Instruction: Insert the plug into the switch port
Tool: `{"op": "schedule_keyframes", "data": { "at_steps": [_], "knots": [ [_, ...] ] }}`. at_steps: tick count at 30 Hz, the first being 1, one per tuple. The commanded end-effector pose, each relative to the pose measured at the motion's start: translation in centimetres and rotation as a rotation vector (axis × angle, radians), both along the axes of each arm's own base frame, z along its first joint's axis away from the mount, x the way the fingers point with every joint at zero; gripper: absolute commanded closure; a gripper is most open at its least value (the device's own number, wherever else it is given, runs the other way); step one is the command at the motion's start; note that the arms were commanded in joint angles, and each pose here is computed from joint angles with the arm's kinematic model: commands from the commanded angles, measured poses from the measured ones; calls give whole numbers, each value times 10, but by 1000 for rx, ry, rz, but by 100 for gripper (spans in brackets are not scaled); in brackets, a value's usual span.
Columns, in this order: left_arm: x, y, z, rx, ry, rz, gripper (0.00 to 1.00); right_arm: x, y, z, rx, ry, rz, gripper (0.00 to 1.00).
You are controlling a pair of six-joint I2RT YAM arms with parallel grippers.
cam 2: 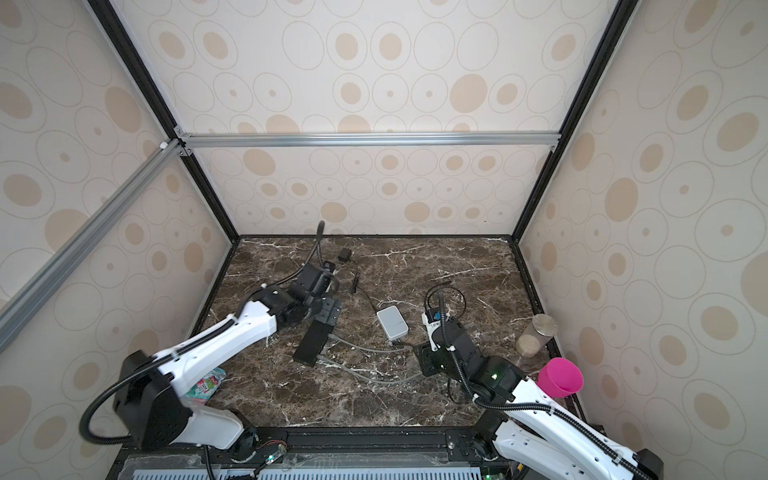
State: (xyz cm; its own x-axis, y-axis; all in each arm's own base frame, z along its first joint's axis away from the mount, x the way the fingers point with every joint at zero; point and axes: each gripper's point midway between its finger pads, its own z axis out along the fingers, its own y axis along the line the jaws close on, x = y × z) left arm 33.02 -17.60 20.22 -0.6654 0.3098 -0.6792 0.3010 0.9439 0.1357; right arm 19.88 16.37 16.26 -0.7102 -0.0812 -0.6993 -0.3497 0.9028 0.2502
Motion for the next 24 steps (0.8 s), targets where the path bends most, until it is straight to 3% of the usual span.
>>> {"op": "schedule_keyframes", "data": {
  "at_steps": [1, 3, 6, 8, 9, 13, 16, 19, 24],
  "knots": [
    [-18, -19, 33, -259, -88, -73, 2, -1, 5, -10, 85, 83, -79, 59],
    [-32, -21, 44, -413, -137, -79, 2, 0, 7, -15, 116, 96, -98, 59],
    [-42, -17, 46, -545, -163, -34, 2, -1, 4, -23, 143, 90, -123, 54],
    [-46, -19, 44, -582, -164, -48, 2, -1, -4, -29, 146, 71, -160, 49],
    [-47, -19, 43, -594, -166, -47, 2, -2, -10, -32, 149, 68, -188, 41],
    [-51, -19, 38, -626, -146, -36, 2, -6, -20, -24, 129, 11, -146, 39],
    [-48, -19, 42, -694, -157, 8, 2, -6, -35, -23, 87, -30, -179, 13],
    [-39, -19, 43, -727, -166, 59, 2, -8, -35, -29, 87, -10, -177, 0],
    [-21, -33, 38, -768, -97, 125, 2, -10, -43, -39, 59, 16, -218, 0]
  ]
}}
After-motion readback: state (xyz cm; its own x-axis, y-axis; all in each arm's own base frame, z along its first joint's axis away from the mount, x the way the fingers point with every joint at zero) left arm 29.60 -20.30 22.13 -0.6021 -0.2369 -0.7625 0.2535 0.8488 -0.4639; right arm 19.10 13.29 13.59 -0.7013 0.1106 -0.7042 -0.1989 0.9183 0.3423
